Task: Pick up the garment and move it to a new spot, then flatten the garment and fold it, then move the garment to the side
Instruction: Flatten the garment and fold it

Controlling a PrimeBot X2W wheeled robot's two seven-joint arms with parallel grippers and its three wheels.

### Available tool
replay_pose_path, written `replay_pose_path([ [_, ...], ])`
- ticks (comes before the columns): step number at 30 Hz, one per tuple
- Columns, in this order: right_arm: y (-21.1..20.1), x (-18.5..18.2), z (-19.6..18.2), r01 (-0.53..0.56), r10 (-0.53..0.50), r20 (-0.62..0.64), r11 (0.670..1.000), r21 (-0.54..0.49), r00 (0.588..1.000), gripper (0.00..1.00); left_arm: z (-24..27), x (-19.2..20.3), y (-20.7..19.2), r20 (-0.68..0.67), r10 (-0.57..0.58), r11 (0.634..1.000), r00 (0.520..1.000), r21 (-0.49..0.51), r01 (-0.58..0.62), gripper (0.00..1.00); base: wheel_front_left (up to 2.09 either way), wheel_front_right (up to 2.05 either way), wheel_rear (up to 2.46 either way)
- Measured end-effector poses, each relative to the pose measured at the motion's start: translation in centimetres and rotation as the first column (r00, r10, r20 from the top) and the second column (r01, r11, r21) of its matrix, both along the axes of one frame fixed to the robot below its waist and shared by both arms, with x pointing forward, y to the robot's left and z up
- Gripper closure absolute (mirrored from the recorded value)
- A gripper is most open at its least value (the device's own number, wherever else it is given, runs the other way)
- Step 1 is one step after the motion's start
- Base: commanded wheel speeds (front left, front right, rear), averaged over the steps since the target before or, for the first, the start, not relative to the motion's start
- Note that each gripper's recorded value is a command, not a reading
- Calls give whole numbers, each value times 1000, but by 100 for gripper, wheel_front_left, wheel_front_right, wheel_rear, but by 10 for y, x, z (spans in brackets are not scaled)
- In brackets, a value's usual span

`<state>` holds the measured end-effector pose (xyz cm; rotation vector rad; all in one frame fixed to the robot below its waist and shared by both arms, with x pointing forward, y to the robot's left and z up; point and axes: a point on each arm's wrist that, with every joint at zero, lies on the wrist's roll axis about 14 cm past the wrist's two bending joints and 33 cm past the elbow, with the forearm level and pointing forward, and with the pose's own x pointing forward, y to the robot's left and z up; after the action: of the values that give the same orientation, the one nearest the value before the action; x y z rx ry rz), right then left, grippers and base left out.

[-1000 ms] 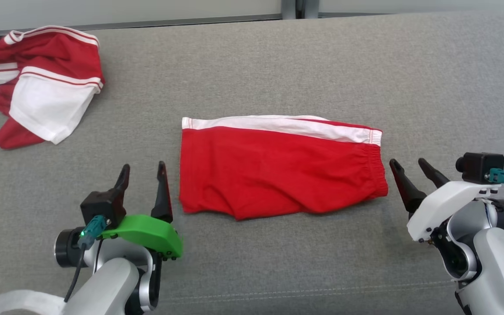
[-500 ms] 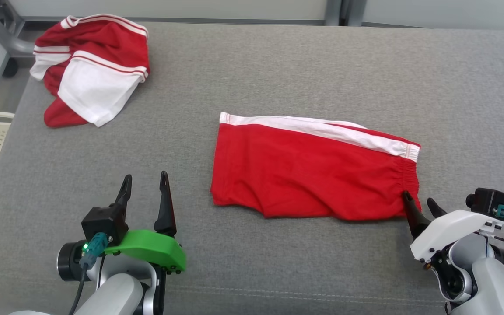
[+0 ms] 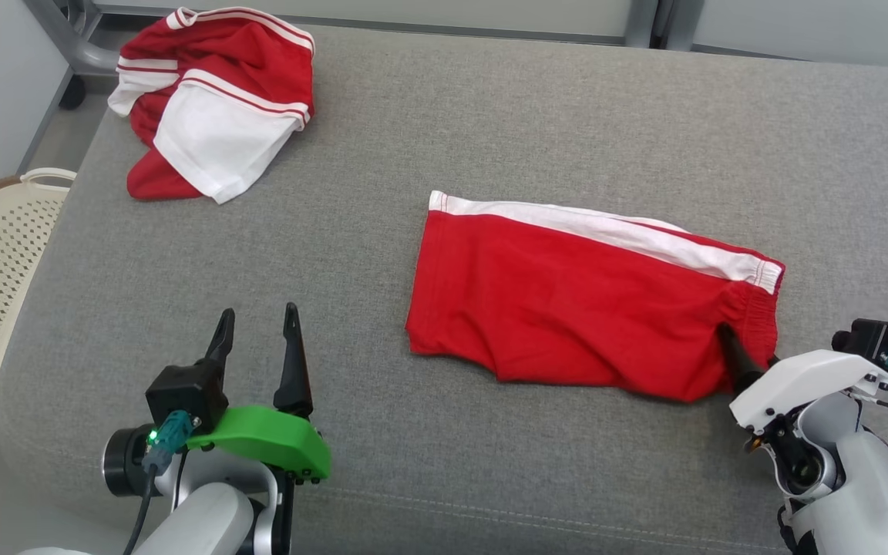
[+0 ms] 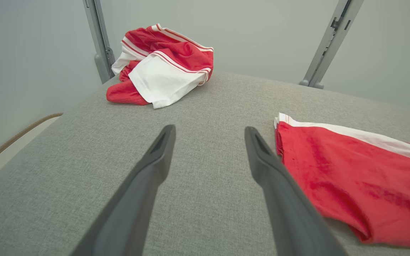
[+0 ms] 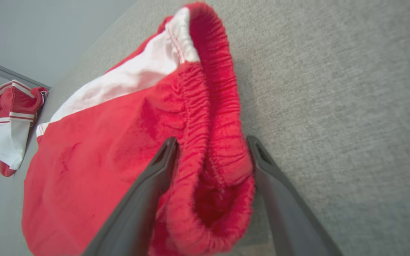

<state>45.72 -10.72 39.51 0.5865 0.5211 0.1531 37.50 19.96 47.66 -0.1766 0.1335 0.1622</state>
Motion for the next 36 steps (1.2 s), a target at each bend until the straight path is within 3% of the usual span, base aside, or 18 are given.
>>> replay_pose_path([
  [1, -1, 2, -1, 1, -1, -4, 1000, -1, 1000, 13, 0, -1, 1, 0, 2, 1000, 1000, 0, -2, 0, 0, 0, 0],
  [2, -2, 3, 0, 2, -2, -5, 1000, -1, 1000, 36, 0, -1, 1, 0, 4, 1000, 1000, 0, -4, 0, 0, 0, 0],
  [3, -3, 5, 0, 7, -7, -5, 1000, 2, 1000, 53, 0, -2, 2, 0, 6, 1000, 1000, 0, -6, 0, 0, 0, 0],
  [5, -1, 8, 2, 15, -15, -2, 1000, 25, 1000, 70, 1, -3, 3, 1, 8, 1000, 1000, 1, -8, 0, 0, 0, 0],
  [7, 2, 9, 3, 15, -15, -1, 999, 38, 1000, 100, 1, -3, 3, 1, 9, 1000, 1000, 1, -9, 0, 0, 0, 0],
  [18, -13, 13, 22, 26, -29, 36, 996, 88, 999, 100, 0, -6, -3, -1, -13, 1000, 1000, -3, 13, 0, 0, 0, 0],
  [30, -101, 28, 51, 103, -96, 93, 993, -65, 991, 100, 5, 5, -27, 12, -86, 996, 996, -18, 86, 0, 0, 0, 0],
  [36, -96, 34, 63, 40, -27, 94, 990, -136, 995, 100, 8, 10, -37, 24, -113, 993, 993, -30, 113, 0, 0, 0, 0],
])
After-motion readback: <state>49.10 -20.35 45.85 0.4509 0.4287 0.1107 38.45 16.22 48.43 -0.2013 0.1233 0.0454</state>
